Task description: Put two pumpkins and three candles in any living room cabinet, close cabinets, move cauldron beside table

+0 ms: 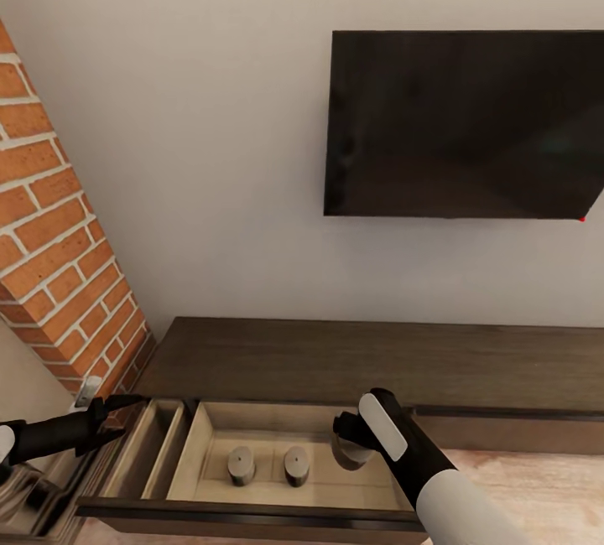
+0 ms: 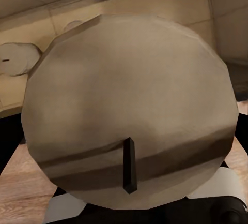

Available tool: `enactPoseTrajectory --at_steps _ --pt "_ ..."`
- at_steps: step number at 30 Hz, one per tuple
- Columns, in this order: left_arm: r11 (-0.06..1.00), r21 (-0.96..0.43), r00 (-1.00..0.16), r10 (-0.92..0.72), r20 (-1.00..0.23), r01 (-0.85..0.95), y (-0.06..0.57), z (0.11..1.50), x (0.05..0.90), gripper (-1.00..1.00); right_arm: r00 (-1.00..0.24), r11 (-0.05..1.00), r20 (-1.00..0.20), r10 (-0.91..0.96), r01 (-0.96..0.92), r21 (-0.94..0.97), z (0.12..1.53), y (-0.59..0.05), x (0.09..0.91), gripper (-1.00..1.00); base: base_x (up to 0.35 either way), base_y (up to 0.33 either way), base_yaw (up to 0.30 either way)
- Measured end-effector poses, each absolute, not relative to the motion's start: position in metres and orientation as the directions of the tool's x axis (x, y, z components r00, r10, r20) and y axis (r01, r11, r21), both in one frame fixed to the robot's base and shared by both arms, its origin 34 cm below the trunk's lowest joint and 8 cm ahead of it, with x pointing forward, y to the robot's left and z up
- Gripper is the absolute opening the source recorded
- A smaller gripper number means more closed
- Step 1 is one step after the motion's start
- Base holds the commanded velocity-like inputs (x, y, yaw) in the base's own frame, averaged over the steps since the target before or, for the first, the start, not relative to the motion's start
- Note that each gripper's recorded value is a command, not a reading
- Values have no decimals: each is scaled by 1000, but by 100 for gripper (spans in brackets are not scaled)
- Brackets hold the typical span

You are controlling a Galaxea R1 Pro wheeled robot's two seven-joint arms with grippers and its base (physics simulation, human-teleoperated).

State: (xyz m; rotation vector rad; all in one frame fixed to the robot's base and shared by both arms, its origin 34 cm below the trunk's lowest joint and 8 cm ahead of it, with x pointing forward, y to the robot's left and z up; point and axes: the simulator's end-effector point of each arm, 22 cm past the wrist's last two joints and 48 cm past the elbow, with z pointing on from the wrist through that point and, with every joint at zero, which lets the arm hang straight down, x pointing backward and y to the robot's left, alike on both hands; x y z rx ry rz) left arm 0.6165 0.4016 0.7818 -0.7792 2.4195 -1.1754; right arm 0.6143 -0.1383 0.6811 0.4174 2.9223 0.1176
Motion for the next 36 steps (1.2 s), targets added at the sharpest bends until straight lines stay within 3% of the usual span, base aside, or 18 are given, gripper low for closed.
enactPoseTrajectory --at_steps 22,36 --pt "510 -796 -794 -605 -62 -327 401 748 617 100 -947 959 -158 280 269 84 640 -141 607 -100 0 0 0" --pt "512 -795 -794 -605 -63 -327 401 725 617 100 -941 975 -260 216 223 4 619 -128 617 -100 0 0 0"
